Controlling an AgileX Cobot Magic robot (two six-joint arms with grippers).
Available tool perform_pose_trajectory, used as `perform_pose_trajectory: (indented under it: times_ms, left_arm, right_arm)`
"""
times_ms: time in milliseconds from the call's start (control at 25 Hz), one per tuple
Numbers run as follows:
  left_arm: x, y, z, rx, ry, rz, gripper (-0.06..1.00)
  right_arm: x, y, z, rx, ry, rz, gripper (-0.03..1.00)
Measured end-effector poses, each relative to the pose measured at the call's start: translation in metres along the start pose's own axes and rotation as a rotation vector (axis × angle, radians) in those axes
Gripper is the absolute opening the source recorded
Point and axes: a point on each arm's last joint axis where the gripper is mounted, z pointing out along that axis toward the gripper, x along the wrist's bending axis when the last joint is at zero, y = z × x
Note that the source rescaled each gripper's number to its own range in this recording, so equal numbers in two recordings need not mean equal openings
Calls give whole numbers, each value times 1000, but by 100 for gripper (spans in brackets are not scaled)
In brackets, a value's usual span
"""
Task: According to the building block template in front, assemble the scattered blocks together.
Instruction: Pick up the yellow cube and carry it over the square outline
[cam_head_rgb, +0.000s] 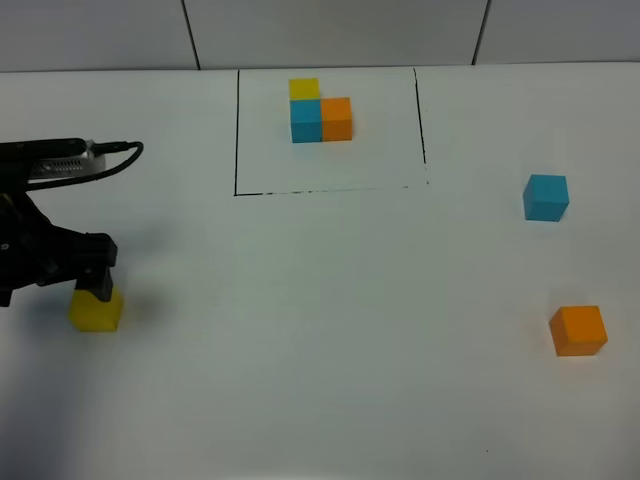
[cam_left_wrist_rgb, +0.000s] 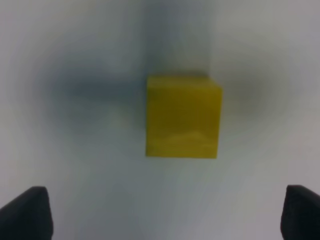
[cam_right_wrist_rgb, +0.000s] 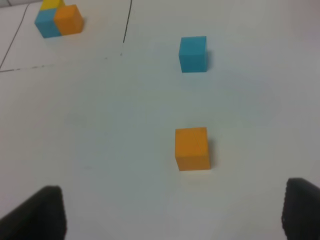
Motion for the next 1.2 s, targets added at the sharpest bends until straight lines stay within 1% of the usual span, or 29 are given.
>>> perform_pose_trajectory:
  times_ms: [240, 520, 680, 880, 1200]
  left_arm:
    - [-2, 7, 23, 30, 4, 0, 93]
    - [-3, 13, 48, 69, 8, 26, 93]
    - [-4, 16, 58, 61, 6, 29, 93]
    - [-4, 19, 65, 51, 4, 34, 92]
    - [-5, 20, 66, 42, 3, 34, 90]
  right_arm:
    - [0, 0, 0, 0, 0, 0, 75]
    - [0, 0, 0, 0, 0, 3, 75]
    - [0, 0, 0, 0, 0, 4, 75]
    - [0, 0, 0, 0, 0, 4, 75]
    - [0, 0, 0, 0, 0, 4, 75]
